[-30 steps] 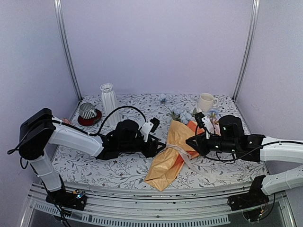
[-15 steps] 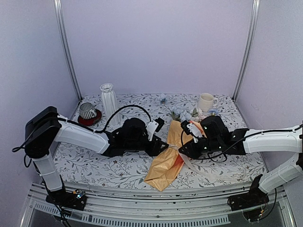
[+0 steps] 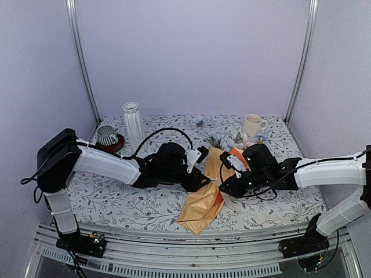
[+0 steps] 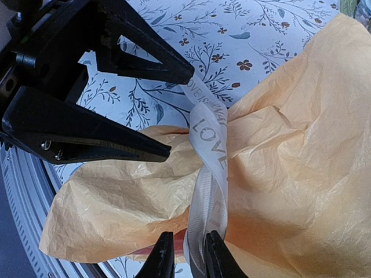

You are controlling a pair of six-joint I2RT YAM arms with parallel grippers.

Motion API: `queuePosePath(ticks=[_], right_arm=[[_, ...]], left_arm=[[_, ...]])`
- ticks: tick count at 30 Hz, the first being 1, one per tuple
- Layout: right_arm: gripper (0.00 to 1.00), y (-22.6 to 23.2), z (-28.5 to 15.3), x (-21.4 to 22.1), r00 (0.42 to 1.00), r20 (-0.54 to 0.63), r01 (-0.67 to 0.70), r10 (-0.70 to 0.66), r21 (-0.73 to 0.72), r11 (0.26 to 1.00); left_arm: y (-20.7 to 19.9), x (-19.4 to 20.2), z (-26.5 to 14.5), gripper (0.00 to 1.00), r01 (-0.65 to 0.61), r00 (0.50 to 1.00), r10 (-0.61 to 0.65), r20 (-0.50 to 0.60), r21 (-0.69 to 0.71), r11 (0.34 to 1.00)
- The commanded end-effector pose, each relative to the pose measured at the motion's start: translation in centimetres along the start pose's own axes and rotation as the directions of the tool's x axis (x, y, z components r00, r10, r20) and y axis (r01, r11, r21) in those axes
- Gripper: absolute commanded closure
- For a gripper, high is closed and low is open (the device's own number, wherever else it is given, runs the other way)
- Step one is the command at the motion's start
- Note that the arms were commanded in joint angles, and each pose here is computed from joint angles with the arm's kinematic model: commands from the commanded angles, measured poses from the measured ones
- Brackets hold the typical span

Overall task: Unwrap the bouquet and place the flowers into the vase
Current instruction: Untie the half-tied ribbon from the folded wrapping paper.

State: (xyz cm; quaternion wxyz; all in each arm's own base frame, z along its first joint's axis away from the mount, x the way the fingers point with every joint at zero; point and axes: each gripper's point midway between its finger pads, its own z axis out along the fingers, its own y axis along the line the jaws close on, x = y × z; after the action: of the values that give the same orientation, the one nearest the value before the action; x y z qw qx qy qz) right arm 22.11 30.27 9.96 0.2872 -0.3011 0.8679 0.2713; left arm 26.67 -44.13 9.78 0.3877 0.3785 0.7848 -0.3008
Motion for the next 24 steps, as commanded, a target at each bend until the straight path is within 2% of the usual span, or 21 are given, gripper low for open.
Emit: queuePosePath(ticks=[1, 7, 14, 19, 20, 24], right_arm=[[0.79, -0.2, 0.2, 0.0, 1.000, -0.010, 0.004, -0.004, 0.019, 1.000], [0.79, -0.3, 0.2, 0.1, 1.000, -0.009, 0.002, -0.002, 0.023, 1.000], [0.77, -1.0, 0.5, 0.7, 1.000, -0.028, -0.003, 0.004, 0.054, 0.999], [0.78, -1.1, 0.7, 0.9, 0.999, -0.033, -0.005, 0.007, 0.057, 0.998], [0.80, -1.1, 0.7, 1.0, 0.999, -0.034, -0.006, 0.008, 0.058, 0.998], [0.96, -1.0, 0.3, 0.5, 1.000, -0.014, -0.004, 0.004, 0.059, 0.998]], left_arm=[[-0.3, 0.9, 0.9, 0.42, -0.044, 0.998, 0.045, -0.055, 0.008, 0.999], [-0.2, 1.3, 1.6, 0.40, -0.046, 0.995, 0.046, -0.089, 0.003, 0.999], [0.0, 2.0, 1.8, 0.33, -0.036, 0.994, 0.036, -0.099, -0.002, 0.999], [0.1, 2.2, 2.0, 0.37, -0.030, 0.994, 0.029, -0.101, -0.006, 1.000], [0.1, 2.1, 2.0, 0.37, -0.029, 0.995, 0.028, -0.101, -0.006, 1.000], [0.2, 2.0, 1.9, 0.39, -0.028, 0.995, 0.027, -0.095, -0.012, 1.000]])
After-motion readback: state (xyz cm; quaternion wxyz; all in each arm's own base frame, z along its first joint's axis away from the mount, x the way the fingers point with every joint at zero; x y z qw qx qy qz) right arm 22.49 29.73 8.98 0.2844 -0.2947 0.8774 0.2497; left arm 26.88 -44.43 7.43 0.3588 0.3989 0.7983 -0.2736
